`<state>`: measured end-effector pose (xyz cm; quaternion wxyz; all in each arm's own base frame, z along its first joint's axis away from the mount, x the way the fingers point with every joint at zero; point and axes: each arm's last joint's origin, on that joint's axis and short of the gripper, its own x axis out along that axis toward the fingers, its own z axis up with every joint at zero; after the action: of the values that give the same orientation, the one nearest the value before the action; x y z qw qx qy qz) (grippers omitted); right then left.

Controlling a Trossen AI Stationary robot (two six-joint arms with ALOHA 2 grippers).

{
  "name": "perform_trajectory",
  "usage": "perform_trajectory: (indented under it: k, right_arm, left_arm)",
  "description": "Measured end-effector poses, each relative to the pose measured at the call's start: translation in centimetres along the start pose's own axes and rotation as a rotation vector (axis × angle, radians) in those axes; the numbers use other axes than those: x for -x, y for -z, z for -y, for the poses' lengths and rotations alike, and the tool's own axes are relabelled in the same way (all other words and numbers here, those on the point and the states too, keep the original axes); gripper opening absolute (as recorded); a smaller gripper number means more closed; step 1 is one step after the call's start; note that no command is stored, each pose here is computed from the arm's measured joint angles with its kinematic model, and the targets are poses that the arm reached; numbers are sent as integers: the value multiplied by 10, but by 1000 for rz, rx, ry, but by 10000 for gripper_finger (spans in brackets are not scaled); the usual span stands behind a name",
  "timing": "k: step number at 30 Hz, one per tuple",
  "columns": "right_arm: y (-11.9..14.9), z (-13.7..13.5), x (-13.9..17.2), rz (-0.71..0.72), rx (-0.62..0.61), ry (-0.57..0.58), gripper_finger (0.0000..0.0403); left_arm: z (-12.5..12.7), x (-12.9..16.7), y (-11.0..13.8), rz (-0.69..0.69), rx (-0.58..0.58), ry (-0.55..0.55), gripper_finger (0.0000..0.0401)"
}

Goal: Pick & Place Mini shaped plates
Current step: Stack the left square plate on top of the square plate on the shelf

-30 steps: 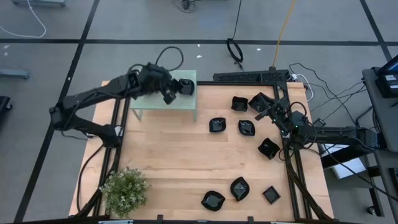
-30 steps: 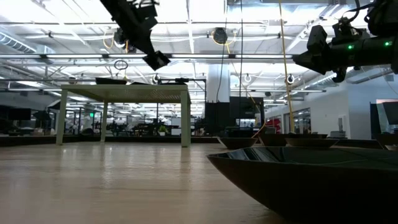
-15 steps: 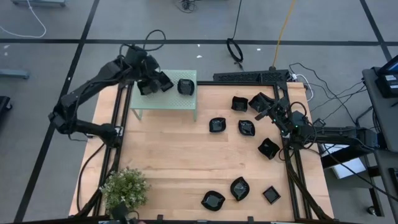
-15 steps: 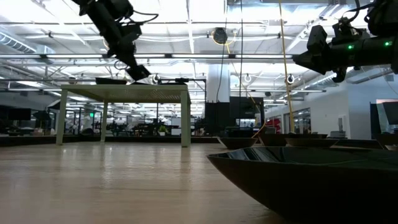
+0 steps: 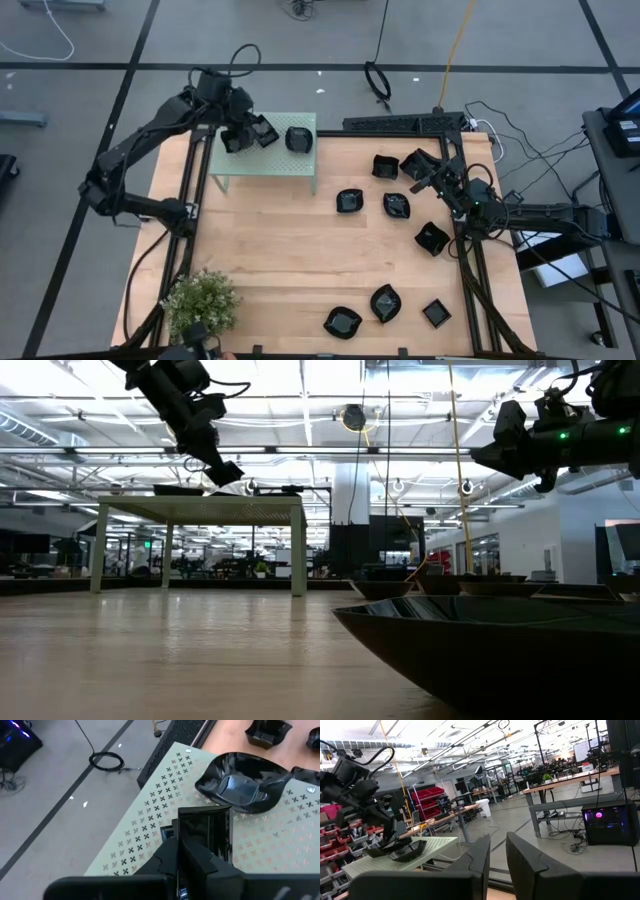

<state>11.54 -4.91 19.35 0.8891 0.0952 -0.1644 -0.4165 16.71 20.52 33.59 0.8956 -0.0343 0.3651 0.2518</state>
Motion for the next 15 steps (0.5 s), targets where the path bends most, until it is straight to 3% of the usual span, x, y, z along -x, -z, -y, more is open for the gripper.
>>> perform_trajectory:
  k: [8,15]
  right_arm:
    - [0,0,0,0,0,0,52]
    - [0,0,0,0,0,0,52]
  left_arm:
    - [0,-24,1,-54,58,21,10]
    - [0,-25,1,-60,72,15,15]
